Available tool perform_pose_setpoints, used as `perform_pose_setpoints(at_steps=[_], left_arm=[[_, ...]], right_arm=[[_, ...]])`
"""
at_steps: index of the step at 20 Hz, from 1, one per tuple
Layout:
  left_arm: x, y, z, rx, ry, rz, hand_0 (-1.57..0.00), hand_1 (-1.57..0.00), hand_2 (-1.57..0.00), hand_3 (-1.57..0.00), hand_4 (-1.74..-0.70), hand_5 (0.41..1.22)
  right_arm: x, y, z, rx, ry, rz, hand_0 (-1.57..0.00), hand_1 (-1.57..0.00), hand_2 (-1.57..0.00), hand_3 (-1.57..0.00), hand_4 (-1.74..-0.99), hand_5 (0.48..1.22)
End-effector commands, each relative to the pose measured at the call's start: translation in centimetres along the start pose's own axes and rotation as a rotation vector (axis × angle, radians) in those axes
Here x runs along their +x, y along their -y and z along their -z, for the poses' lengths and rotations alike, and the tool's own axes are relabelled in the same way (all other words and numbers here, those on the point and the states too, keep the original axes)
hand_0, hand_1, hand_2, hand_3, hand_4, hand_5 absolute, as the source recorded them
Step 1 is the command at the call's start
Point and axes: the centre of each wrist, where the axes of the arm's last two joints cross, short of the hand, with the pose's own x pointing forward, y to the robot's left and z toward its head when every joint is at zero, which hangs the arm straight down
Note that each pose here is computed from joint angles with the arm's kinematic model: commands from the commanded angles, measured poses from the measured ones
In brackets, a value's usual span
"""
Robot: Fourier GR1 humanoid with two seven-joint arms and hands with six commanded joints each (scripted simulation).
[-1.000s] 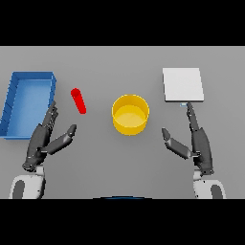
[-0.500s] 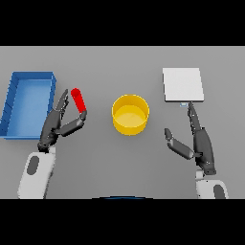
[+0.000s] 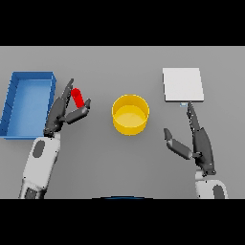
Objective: Pick up the red beaker and tilt it to pour out 1 green nut into yellow bowl. Pick up the yellow bowl and place it on the metallic measuring scale.
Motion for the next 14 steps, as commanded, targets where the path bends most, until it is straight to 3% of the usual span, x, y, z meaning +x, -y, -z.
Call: perform_pose_setpoints(at_steps=[1, 6, 12, 13, 14], left_arm=[[-0.2, 0.0, 0.3, 0.000, -0.013, -0.002, 0.00, 0.00, 0.00, 0.00, -1.30, 0.690], [-0.1, 0.3, 2.1, -0.008, -0.027, -0.003, 0.00, 0.00, 0.00, 0.00, -1.29, 0.683], [-0.3, 1.3, 3.1, -0.003, 0.003, -0.055, 0.00, 0.00, 0.00, 0.00, -1.35, 0.704], [-0.2, 1.5, 3.3, 0.010, 0.016, -0.076, 0.00, -0.03, -0.07, -0.03, -1.38, 0.724], [-0.4, 1.4, 3.2, 0.020, 0.021, -0.093, -0.12, -0.15, -0.18, -0.12, -1.41, 0.750]], right_arm=[[0.2, 0.1, 0.2, -0.009, 0.001, -0.010, 0.00, 0.00, 0.00, 0.00, -1.271, 0.646], [-0.2, 0.2, -0.2, -0.012, -0.014, 0.011, 0.00, 0.00, 0.00, 0.00, -1.265, 0.638], [-0.1, 0.3, 0.3, -0.015, -0.027, 0.001, 0.00, 0.00, 0.00, 0.00, -1.261, 0.641], [-0.2, 0.5, 0.1, -0.013, -0.023, 0.000, 0.00, 0.00, 0.00, 0.00, -1.259, 0.642], [0.0, 0.3, 0.4, -0.021, -0.017, -0.003, 0.00, 0.00, 0.00, 0.00, -1.260, 0.642]])
